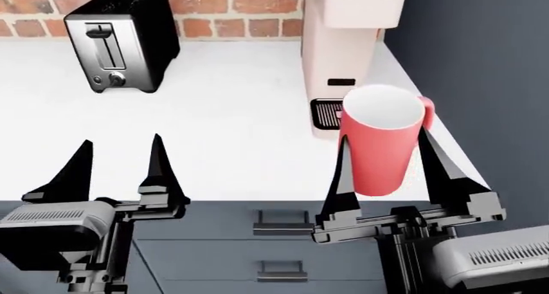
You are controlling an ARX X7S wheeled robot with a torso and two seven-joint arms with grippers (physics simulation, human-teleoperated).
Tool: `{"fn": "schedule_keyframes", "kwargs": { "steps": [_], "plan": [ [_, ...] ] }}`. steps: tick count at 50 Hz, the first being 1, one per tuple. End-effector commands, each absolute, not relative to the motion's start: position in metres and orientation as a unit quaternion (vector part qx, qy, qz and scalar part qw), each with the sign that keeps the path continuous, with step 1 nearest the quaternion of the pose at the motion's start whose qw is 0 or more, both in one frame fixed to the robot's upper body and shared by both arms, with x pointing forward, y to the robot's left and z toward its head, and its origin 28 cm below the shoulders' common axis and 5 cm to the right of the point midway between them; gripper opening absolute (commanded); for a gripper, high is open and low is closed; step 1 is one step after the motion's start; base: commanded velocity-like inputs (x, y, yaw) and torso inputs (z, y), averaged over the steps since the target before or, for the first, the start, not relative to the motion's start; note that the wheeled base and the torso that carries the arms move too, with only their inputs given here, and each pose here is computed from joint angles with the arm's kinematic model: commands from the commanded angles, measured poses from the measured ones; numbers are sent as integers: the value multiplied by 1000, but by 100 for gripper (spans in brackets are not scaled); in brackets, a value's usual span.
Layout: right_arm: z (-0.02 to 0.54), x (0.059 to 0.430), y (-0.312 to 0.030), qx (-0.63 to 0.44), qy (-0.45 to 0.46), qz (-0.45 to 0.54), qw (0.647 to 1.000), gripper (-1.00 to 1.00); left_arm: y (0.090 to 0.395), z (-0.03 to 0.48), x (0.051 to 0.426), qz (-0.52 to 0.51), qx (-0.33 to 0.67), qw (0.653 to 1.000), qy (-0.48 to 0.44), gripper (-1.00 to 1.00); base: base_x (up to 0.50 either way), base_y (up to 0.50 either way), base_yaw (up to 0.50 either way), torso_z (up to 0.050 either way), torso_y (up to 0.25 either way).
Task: Pick the mug from the cabinet, place it under the coffee machine dispenser, and press the start button.
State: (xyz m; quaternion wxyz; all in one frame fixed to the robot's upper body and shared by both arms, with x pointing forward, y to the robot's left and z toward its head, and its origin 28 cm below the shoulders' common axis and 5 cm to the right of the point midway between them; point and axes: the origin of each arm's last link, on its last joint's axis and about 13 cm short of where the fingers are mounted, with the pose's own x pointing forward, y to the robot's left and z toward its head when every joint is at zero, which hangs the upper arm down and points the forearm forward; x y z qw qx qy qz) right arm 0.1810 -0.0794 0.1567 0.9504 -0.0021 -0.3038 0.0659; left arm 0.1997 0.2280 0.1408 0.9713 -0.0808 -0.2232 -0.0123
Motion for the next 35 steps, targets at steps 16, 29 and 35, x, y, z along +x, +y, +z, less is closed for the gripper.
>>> {"fn": "schedule_keyframes", "kwargs": {
  "steps": [16, 29, 35],
  "plan": [
    [158, 180, -80, -15, -314, 62, 947, -100, 228, 140, 200, -12, -81, 972, -222, 100, 250, 0, 0, 0, 1],
    [162, 208, -84, -45, -300, 37, 952, -100, 228, 141, 200, -12, -83, 972, -221, 100, 0, 0, 0, 0, 0],
    [161, 223, -85, -37, -285, 34, 957, -100, 229, 142, 201, -11, -85, 971, -222, 100, 0, 0, 0, 0, 0]
  ]
}}
